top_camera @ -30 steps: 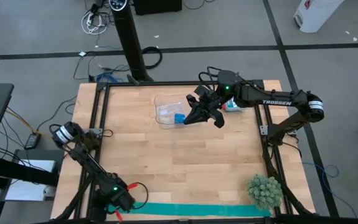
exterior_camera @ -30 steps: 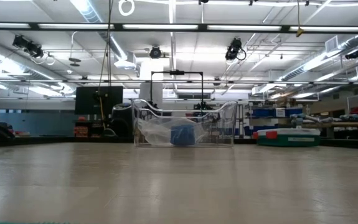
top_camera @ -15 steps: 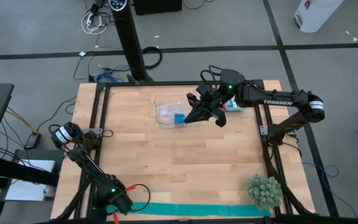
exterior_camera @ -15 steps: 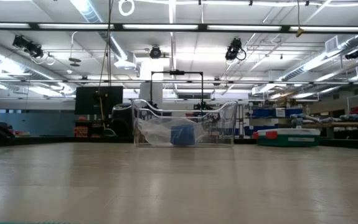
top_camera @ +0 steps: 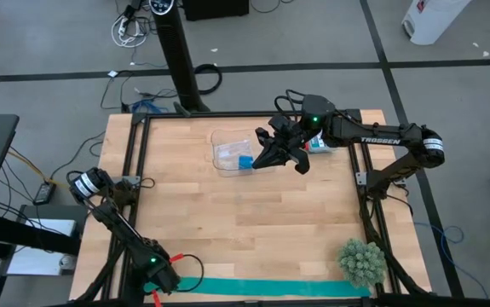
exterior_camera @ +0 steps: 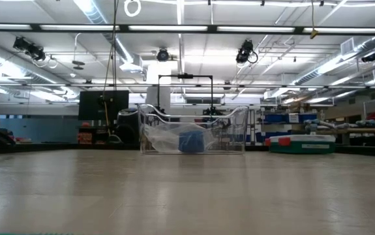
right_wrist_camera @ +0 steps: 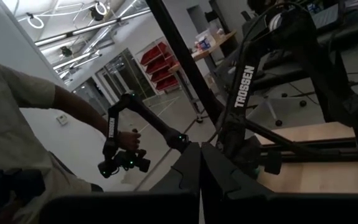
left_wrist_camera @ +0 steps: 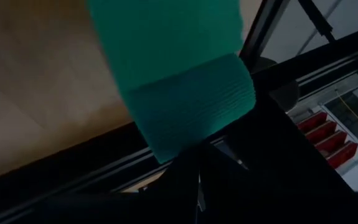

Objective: Roll bandage
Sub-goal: Roll the sky blue bandage

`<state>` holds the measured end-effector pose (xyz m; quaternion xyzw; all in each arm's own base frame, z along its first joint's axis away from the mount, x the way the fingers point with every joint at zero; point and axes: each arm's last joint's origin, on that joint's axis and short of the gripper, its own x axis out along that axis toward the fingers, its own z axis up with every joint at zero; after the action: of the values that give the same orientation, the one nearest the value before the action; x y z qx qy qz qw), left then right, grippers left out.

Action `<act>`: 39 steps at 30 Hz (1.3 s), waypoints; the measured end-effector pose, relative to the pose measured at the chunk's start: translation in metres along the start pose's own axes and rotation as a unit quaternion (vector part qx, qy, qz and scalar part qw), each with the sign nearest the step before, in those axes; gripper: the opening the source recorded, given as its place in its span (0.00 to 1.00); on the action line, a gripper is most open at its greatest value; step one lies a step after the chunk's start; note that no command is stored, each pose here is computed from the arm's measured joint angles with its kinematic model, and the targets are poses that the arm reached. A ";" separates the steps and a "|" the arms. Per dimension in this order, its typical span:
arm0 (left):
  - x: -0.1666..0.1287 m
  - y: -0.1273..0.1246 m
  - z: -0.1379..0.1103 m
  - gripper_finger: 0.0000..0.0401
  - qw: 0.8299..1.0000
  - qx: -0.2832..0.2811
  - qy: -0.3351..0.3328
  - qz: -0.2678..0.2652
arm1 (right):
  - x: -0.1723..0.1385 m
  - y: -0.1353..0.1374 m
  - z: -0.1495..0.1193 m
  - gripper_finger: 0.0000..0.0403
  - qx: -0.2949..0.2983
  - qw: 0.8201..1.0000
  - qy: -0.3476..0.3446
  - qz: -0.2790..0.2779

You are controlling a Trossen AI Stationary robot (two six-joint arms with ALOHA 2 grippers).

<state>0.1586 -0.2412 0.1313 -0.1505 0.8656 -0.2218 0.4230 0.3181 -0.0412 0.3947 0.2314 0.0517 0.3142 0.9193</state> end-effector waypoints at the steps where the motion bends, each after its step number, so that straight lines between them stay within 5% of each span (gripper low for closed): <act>1: -0.001 -0.001 0.001 0.05 1.000 0.004 -0.004 -0.005 | 0.000 0.000 0.000 0.00 0.000 1.000 0.000 0.000; 7: -0.014 -0.019 0.013 0.05 0.996 0.057 -0.064 -0.032 | -0.001 -0.001 0.000 0.00 0.000 1.000 -0.001 -0.002; 12: -0.029 -0.030 0.021 0.05 0.985 0.060 -0.162 0.015 | -0.001 -0.001 0.001 0.00 -0.003 1.000 -0.001 -0.003; 26: -0.051 -0.007 0.025 0.05 0.963 -0.097 -0.231 0.101 | -0.005 -0.005 0.002 0.00 0.002 1.000 -0.002 -0.005; 33: -0.075 -0.027 0.012 0.05 0.960 0.005 -0.278 0.036 | -0.005 -0.004 0.002 0.00 0.006 1.000 0.001 -0.001; 39: -0.070 -0.053 0.000 0.05 0.968 0.092 -0.232 -0.035 | -0.005 -0.005 0.002 0.00 0.003 1.000 0.000 0.000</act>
<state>0.2047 -0.2554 0.2055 -0.1888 0.7136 -0.2742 0.6164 0.3169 -0.0485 0.3944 0.2343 0.0533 0.3137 0.9186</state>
